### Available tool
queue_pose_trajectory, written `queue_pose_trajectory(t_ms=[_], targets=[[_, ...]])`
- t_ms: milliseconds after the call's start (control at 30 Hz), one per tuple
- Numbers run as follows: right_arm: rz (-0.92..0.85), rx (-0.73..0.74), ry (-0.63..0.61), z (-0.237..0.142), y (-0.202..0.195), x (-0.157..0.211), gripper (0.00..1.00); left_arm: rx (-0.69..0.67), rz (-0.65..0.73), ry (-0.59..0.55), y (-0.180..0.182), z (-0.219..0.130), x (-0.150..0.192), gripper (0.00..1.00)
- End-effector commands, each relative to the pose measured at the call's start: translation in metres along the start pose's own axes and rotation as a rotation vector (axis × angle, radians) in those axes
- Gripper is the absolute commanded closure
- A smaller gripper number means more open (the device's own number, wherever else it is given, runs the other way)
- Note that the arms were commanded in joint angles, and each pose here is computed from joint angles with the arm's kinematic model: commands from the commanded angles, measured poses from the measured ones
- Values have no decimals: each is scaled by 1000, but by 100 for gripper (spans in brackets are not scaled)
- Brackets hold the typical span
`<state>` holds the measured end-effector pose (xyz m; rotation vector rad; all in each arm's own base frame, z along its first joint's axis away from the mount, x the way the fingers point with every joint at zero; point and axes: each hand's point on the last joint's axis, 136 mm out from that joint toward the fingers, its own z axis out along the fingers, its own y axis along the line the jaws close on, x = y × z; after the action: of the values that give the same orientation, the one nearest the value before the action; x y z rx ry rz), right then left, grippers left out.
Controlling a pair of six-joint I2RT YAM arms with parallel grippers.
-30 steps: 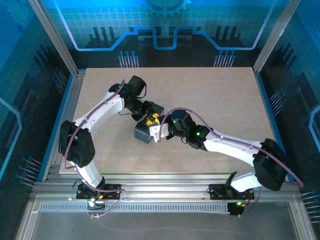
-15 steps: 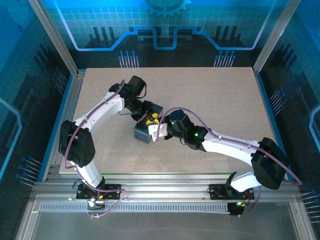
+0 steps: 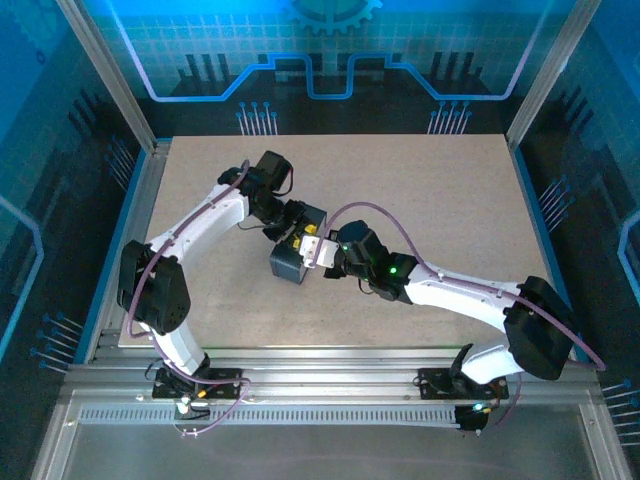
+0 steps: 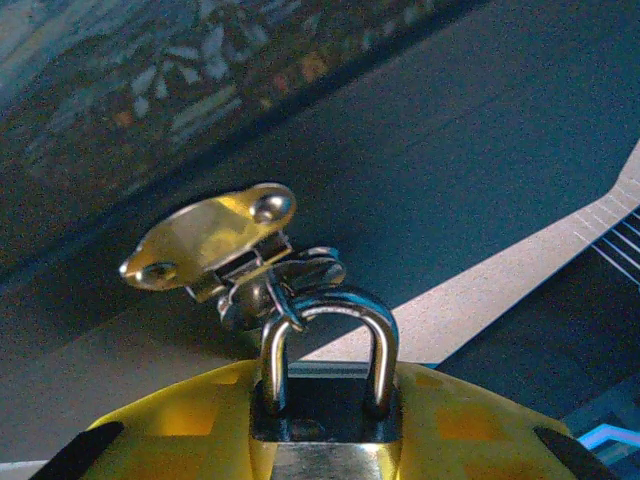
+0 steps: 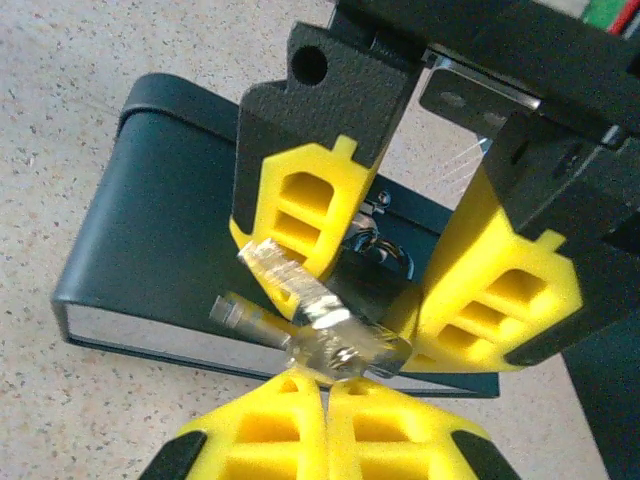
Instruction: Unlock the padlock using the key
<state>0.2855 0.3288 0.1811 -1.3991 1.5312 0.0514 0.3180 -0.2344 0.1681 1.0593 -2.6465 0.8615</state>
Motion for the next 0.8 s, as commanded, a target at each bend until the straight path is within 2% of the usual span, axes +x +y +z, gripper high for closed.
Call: queue_pose_trajectory(t_ms=[0, 333, 367, 433, 533, 767], targets=[[161, 13, -224, -9, -7, -59, 100, 56, 41, 89, -14, 2, 27, 100], [297, -45, -258, -20, -17, -68, 100, 57, 45, 90, -12, 0, 28, 100], [300, -55, -246, -22, -17, -65, 98, 58, 47, 89, -13, -1, 27, 100], [283, -92, -229, -27, -17, -56, 86, 56, 44, 88, -12, -1, 27, 100], [192, -103, -214, -35, -13, -43, 72, 58, 45, 88, -12, -2, 27, 100], [-5, -50, -194, -40, -22, -35, 69, 58, 44, 84, -13, -3, 26, 100]])
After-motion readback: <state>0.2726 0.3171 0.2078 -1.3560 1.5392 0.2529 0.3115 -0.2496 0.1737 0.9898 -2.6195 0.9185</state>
